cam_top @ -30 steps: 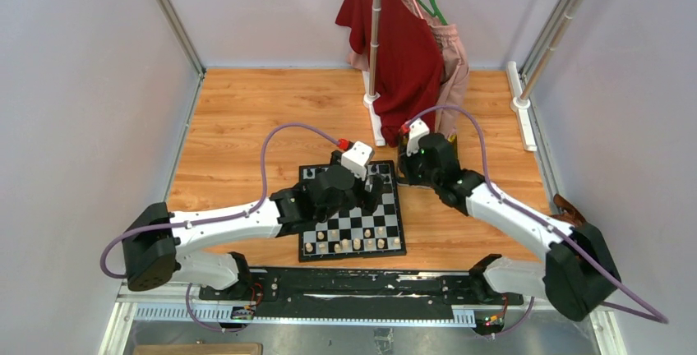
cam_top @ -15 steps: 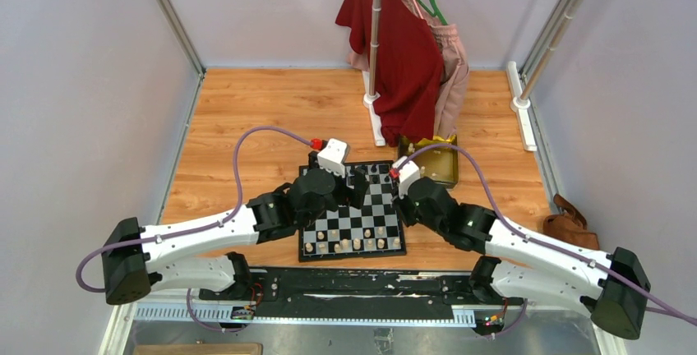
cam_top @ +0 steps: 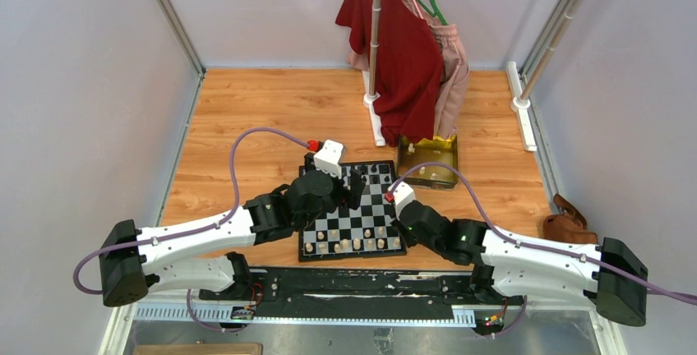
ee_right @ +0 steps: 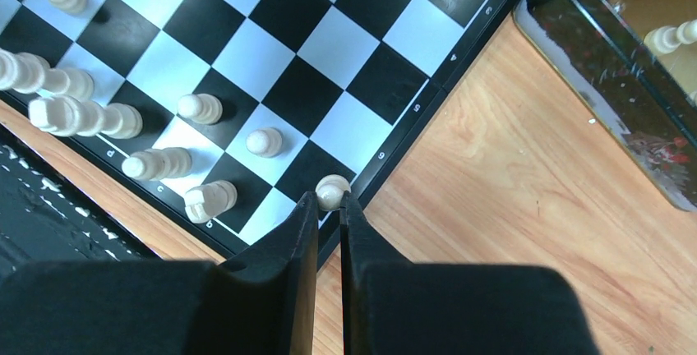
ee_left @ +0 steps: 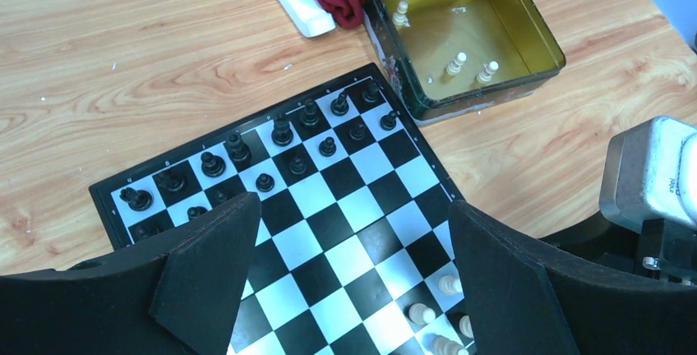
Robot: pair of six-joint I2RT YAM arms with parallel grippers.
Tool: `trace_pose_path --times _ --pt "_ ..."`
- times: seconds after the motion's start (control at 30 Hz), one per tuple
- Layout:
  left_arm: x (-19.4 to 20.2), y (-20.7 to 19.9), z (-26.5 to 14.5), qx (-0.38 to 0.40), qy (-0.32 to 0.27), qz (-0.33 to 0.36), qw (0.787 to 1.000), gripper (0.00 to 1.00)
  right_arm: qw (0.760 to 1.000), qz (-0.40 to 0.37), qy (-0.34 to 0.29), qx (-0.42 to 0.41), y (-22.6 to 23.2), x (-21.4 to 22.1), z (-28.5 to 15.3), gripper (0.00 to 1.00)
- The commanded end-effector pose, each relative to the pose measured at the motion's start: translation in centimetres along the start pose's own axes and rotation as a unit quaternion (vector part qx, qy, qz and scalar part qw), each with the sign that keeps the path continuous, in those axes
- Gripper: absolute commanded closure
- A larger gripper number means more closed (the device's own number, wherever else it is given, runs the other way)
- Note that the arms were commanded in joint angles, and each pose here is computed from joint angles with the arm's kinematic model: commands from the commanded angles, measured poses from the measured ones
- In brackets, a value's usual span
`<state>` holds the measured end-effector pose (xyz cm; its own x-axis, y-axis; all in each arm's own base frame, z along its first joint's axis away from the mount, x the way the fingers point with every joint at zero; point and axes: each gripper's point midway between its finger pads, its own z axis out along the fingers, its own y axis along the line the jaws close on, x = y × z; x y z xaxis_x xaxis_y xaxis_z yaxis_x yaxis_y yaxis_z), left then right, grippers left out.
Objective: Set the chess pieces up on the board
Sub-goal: Place the chess piece on the chessboard.
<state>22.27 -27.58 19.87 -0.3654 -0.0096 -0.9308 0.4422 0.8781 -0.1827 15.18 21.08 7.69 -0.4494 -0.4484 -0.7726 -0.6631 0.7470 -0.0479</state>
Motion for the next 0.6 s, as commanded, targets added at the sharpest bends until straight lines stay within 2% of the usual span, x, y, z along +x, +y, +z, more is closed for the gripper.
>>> trace_pose_path --times 0.0,0.57 --pt "-0.3 0.6 0.0 -0.014 -0.011 -0.011 1.000 0.10 1.000 0.012 -0.006 0.005 0.2 0.4 0.2 0.99" --pt "0.0 0.7 0.2 -0.018 -0.009 -0.008 1.000 0.10 1.000 0.009 -0.002 -0.013 1.2 0.9 1.3 0.99"
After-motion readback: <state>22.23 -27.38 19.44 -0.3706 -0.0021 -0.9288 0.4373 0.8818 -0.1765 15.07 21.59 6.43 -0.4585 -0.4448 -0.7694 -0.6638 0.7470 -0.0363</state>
